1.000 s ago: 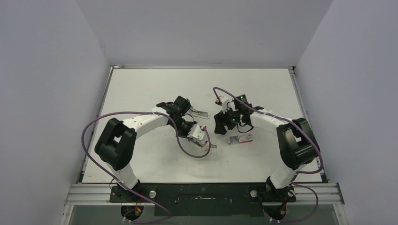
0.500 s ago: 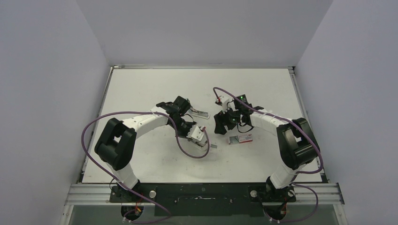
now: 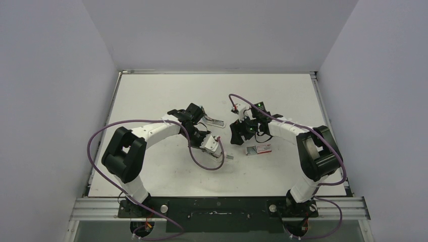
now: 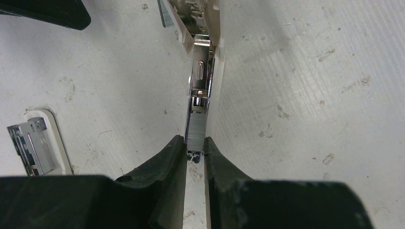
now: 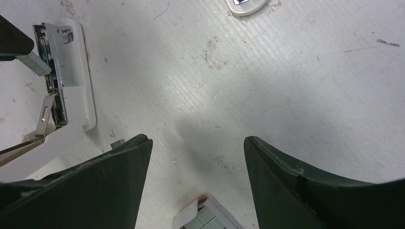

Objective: Load the staples into the stapler
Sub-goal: Install the staple into the stapler.

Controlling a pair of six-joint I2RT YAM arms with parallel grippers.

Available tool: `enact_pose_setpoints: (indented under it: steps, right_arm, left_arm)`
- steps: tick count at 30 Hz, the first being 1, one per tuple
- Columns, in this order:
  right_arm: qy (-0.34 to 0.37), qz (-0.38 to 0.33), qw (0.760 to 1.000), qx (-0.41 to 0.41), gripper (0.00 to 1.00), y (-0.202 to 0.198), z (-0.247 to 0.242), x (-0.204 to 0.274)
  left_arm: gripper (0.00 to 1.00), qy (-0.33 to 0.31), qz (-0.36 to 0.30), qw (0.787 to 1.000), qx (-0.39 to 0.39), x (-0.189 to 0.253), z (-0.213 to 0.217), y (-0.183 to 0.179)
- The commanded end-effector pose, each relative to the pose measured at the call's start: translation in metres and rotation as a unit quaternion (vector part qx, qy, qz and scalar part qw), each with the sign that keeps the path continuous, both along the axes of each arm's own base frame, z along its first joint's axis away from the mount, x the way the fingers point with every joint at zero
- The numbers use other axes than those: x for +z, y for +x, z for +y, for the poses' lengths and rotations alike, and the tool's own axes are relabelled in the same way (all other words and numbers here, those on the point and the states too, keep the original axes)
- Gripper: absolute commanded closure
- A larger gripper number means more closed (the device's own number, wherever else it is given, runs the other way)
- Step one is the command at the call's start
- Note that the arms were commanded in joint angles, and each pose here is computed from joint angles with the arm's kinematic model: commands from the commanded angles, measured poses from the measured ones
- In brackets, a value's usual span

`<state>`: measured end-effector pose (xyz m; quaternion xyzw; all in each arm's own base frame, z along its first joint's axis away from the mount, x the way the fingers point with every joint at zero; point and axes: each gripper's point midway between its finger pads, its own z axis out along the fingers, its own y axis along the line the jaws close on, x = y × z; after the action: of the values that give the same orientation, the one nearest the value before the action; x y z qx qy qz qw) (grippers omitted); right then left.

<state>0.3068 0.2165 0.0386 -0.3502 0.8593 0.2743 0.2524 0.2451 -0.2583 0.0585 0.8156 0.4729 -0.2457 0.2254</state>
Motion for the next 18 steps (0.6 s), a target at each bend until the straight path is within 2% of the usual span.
enact_pose_setpoints:
  steps: [1, 8, 18]
  right_arm:
    - [0.018, -0.027, 0.999, 0.004, 0.28, 0.0155, 0.0057, 0.0162]
    - [0.018, -0.027, 0.999, 0.004, 0.28, 0.0155, 0.005, 0.016]
    - [0.018, -0.027, 0.999, 0.003, 0.28, 0.0162, 0.0046, 0.0163]
  left_arm:
    - [1.0, -0.023, 0.001, 1.0, -0.008, 0.0126, -0.0061, 0.0034]
    - [1.0, -0.046, 0.016, 0.999, -0.008, 0.0214, -0.0098, 0.0025]
    - [1.0, -0.041, 0.013, 0.999, -0.015, 0.0154, -0.0099, 0.0057]
